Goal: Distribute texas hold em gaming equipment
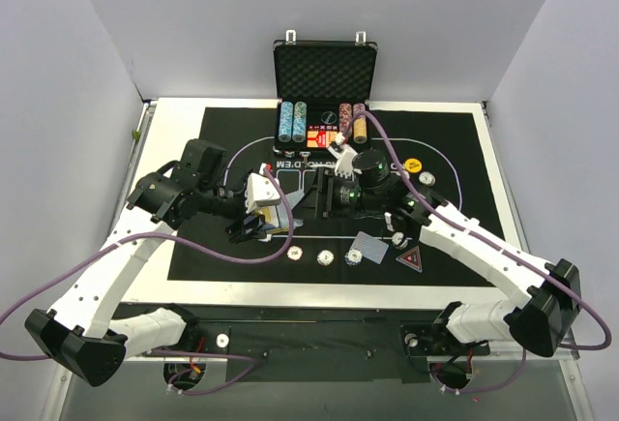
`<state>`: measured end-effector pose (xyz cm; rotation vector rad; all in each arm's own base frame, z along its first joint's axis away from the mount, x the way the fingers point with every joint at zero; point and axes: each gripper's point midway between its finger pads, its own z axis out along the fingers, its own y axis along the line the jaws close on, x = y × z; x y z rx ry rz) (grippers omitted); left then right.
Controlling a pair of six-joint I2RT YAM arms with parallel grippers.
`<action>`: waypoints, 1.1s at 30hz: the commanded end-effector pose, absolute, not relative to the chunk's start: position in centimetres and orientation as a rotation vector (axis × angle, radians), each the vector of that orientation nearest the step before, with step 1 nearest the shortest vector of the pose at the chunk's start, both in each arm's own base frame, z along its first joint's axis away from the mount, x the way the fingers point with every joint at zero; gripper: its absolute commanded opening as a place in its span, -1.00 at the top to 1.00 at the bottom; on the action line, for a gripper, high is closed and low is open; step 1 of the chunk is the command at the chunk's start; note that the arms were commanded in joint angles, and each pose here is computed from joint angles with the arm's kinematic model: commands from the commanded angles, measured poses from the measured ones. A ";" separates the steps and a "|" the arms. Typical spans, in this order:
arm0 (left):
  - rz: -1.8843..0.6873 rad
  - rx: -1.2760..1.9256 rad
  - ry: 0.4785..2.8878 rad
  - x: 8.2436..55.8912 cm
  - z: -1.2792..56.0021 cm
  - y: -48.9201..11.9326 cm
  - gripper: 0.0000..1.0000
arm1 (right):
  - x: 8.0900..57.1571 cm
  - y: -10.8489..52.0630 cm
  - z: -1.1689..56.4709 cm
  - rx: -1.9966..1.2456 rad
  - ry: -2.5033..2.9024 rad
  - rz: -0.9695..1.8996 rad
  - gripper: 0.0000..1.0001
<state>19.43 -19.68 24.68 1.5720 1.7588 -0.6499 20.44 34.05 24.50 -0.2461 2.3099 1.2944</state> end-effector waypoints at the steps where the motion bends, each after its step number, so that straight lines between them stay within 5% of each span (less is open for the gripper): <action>1: -0.682 1.546 1.661 19.4 26.8 -20.7 0.85 | 21.1 32.4 25.9 -0.220 2.254 1.273 0.18; 10: -0.679 1.545 1.658 19.4 27.0 -20.7 0.84 | 21.2 31.9 26.2 -0.202 2.244 1.281 0.23; 20: -0.671 1.546 1.655 19.3 26.9 -20.5 0.85 | 21.4 31.4 26.9 -0.171 2.224 1.299 0.72; 33: -0.669 1.545 1.654 19.2 26.8 -20.4 0.85 | 21.6 29.4 27.2 -0.127 2.216 1.284 0.77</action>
